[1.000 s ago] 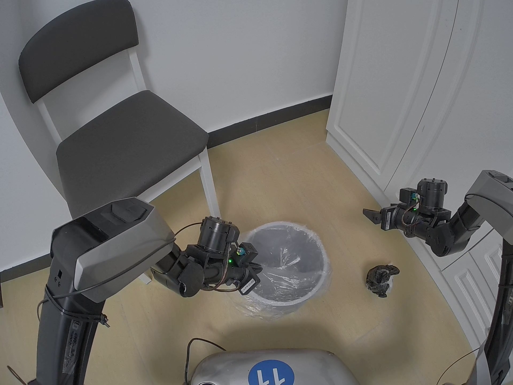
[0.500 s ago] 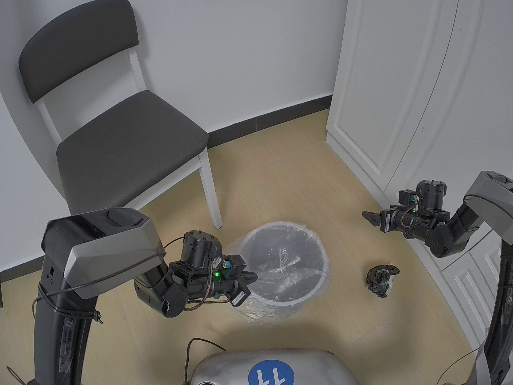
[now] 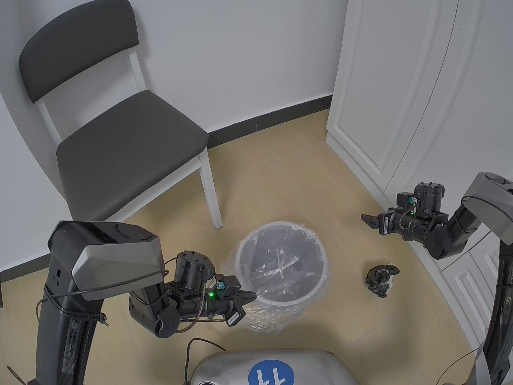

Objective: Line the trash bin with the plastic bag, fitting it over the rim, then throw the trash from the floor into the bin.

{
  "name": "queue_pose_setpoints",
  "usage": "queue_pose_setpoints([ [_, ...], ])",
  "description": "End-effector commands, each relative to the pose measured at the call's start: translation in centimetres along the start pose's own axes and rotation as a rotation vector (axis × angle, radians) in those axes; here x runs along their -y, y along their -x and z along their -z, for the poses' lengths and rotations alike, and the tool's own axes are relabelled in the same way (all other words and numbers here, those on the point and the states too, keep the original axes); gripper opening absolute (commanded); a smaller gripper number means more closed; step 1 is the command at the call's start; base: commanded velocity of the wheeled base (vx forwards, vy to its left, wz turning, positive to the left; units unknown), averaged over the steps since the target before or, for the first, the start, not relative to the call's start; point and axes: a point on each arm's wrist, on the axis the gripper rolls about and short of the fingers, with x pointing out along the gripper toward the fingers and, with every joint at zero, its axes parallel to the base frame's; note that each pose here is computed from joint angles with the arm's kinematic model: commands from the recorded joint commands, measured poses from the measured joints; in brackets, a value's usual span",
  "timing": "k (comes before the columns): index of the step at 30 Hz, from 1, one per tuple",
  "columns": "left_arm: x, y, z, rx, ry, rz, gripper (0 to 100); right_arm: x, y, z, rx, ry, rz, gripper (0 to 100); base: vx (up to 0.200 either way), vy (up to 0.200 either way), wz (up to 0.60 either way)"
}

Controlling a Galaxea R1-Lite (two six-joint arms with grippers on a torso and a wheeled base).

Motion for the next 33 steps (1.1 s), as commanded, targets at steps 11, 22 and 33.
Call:
queue_pose_setpoints([
  [11,1.9,-1.0,2.2,0.009,0.009,0.056,0,0.0,-0.2,0.3,-0.007,0.002,-0.001,100,0.000,0.000,0.00],
  [22,2.5,0.3,2.1,0.060,0.017,0.035,100,0.0,-0.1,0.3,-0.006,0.002,0.000,100,0.000,0.000,0.00],
  [33,2.1,2.5,-0.9,0.192,0.042,0.018,100,0.2,0.0,0.1,-0.001,0.002,0.003,100,0.000,0.000,0.00],
])
